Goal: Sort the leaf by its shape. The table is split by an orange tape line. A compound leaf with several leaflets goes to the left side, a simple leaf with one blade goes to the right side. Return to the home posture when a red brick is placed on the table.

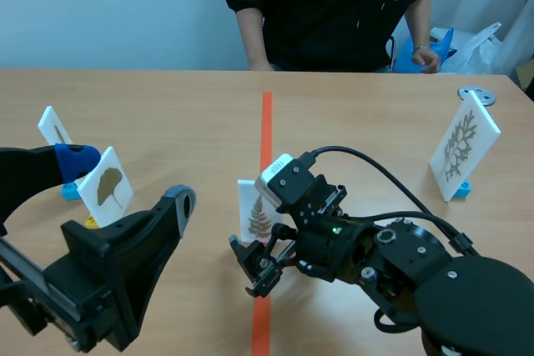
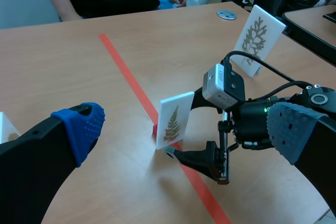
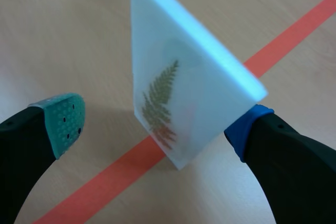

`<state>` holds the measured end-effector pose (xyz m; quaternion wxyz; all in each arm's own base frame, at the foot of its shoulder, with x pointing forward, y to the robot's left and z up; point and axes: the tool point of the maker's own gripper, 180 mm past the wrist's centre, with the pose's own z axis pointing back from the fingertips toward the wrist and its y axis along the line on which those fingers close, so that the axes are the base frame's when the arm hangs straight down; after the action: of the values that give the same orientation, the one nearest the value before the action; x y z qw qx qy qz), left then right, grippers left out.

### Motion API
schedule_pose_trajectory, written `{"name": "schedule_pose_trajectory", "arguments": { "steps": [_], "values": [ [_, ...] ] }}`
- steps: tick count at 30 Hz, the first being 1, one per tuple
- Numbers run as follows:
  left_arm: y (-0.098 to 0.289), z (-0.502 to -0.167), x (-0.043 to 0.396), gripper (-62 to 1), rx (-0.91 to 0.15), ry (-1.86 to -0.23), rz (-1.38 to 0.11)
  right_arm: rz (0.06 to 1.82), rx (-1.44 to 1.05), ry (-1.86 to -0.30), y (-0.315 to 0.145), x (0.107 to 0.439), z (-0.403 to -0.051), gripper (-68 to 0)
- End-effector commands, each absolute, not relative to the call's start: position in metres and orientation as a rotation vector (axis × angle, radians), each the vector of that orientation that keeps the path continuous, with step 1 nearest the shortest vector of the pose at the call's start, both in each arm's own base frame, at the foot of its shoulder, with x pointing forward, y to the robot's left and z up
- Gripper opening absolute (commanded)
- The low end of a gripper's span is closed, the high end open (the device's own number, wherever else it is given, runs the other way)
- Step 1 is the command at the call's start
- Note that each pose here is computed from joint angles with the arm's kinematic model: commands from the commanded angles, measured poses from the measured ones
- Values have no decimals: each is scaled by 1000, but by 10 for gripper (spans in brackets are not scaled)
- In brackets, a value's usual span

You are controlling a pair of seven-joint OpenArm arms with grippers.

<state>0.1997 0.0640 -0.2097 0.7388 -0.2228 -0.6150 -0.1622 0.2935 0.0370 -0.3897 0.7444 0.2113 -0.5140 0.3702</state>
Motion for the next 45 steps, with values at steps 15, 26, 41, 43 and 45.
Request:
{"name": "schedule_pose_trajectory", "arguments": {
  "steps": [15,26,41,43,45],
  "values": [
    [64,-202,202,14,-496,-1377,-348,848,447,-1153,37,298,-383,-552],
    [64,-202,202,14,-496,-1377,-348,837,456,-1223,38,303,-361,-655],
    [64,-202,202,14,-496,-1378,-348,697,394,-1417,-15,295,-274,-655],
    [64,-202,202,14,-496,-1378,-348,653,377,-1429,-30,295,-265,-655],
    [64,-202,202,14,-496,-1378,-348,604,358,-1446,-46,296,-257,-655]
  ]
}}
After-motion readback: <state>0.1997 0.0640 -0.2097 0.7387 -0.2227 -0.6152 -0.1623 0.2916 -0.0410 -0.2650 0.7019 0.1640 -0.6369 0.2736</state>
